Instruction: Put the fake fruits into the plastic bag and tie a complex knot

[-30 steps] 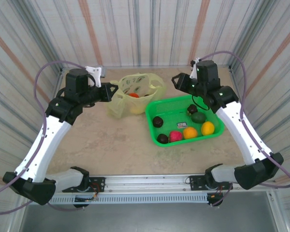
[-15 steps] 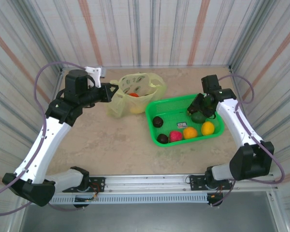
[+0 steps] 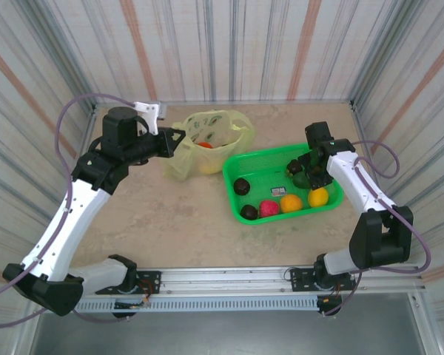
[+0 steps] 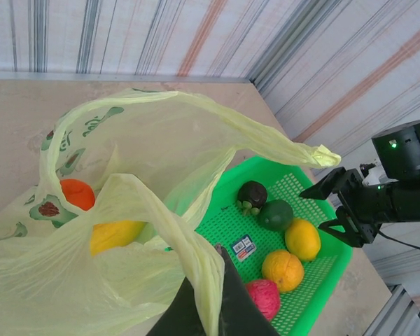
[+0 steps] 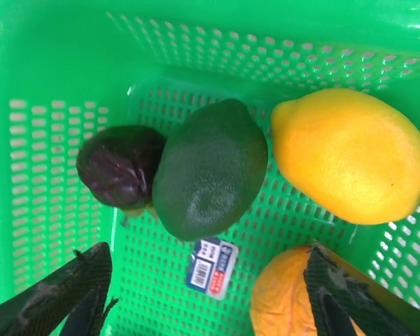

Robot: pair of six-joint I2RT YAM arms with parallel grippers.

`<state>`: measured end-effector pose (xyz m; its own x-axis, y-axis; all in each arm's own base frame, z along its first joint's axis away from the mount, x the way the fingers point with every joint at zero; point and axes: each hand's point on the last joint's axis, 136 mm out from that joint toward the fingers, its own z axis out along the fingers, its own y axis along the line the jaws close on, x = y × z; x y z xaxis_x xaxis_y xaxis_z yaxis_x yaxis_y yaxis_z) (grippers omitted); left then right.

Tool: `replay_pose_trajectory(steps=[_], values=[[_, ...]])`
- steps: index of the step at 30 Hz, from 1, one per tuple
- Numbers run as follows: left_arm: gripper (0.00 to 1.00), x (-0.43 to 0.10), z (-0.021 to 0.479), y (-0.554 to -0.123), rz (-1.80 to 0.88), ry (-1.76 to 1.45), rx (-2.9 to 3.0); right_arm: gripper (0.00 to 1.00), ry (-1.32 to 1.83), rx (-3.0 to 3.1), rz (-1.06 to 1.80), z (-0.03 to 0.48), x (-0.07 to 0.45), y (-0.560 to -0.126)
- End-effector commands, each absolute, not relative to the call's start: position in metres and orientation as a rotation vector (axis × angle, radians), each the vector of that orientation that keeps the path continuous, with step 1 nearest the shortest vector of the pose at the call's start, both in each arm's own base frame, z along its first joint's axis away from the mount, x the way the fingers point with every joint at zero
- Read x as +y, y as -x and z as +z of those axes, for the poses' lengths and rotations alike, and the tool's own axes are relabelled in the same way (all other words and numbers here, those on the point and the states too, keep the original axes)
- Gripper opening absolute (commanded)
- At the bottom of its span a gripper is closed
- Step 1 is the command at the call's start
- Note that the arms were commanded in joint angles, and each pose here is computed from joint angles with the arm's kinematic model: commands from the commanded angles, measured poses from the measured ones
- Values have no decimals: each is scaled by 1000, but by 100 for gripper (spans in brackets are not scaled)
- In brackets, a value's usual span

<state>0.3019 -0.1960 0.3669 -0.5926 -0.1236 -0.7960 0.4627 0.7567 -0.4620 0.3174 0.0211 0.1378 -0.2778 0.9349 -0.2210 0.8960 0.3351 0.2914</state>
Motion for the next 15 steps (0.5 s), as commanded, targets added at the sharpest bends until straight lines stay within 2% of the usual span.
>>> replay_pose_trajectory(steps=[1, 15], values=[[0, -194, 379, -298, -810, -281, 2015, 78, -1773, 2109, 111, 132, 11, -321], [0, -194, 378, -300, -802, -272, 2028, 82, -1885, 2171, 179, 73, 25, -345]])
